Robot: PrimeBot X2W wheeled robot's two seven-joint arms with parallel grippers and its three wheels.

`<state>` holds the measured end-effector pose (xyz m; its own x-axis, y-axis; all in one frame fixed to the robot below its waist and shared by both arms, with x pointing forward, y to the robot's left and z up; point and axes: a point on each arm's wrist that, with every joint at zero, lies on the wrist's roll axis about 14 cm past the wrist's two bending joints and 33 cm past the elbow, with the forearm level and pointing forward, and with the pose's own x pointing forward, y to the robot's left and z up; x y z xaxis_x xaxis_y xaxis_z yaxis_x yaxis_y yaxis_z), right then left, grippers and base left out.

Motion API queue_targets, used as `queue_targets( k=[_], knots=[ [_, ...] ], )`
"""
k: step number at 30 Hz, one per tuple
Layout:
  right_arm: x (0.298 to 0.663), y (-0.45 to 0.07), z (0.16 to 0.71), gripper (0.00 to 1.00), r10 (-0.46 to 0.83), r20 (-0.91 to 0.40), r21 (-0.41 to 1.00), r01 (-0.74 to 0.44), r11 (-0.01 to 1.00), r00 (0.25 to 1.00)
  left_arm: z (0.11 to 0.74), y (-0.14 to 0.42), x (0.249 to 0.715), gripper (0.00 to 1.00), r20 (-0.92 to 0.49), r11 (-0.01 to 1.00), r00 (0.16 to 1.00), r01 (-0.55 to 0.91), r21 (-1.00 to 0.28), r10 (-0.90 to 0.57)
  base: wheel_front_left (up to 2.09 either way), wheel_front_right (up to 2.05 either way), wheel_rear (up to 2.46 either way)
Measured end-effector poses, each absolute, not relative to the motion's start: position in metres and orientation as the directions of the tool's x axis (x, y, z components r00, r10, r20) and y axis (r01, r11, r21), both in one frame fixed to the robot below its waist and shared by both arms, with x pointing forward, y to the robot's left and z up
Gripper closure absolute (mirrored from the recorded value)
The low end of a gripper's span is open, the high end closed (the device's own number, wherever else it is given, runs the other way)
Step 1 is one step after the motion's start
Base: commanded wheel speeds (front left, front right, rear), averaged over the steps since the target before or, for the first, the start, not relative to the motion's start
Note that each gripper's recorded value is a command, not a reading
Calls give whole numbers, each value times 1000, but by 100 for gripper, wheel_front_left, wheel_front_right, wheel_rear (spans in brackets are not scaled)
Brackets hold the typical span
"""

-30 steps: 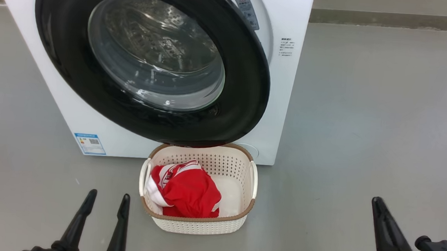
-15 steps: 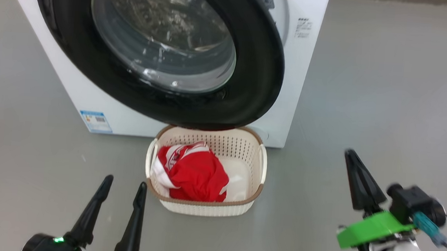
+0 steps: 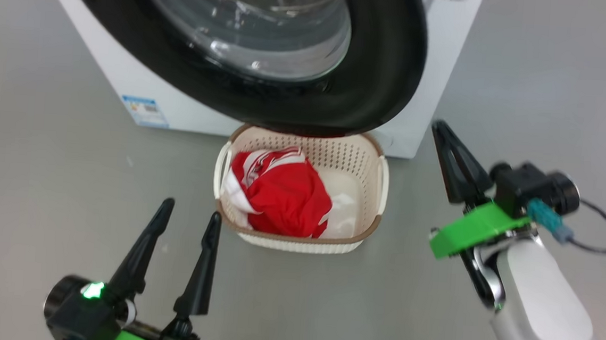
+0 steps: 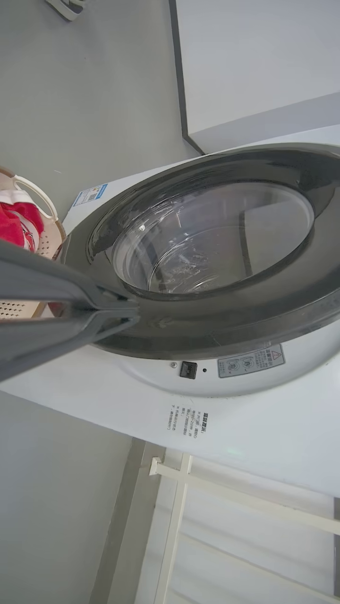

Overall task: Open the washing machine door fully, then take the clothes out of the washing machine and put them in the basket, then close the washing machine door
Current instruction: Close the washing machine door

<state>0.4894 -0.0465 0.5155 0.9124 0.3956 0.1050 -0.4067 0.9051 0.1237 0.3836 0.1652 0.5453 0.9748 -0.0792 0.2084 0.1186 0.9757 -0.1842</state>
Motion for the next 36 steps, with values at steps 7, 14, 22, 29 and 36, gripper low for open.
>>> queue_targets(
  k=[7,14,22,29,36],
  knots=[
    [522,-11,516,100,475,104,95,-484,870,874,541,168,397,0,199,977,977,111,-182,-74,0,0,0],
    [553,12,518,100,515,113,76,-525,848,849,533,174,407,0,179,980,982,91,-174,-60,0,0,0],
    [584,26,526,100,520,149,61,-533,844,841,524,179,416,0,156,984,987,74,-164,-49,0,0,0],
    [598,29,525,100,514,153,56,-527,848,844,519,185,416,0,139,985,990,52,-165,-29,0,0,0],
    [620,27,526,100,508,154,22,-517,856,847,513,186,420,0,125,984,992,47,-169,-26,0,0,0]
  ],
)
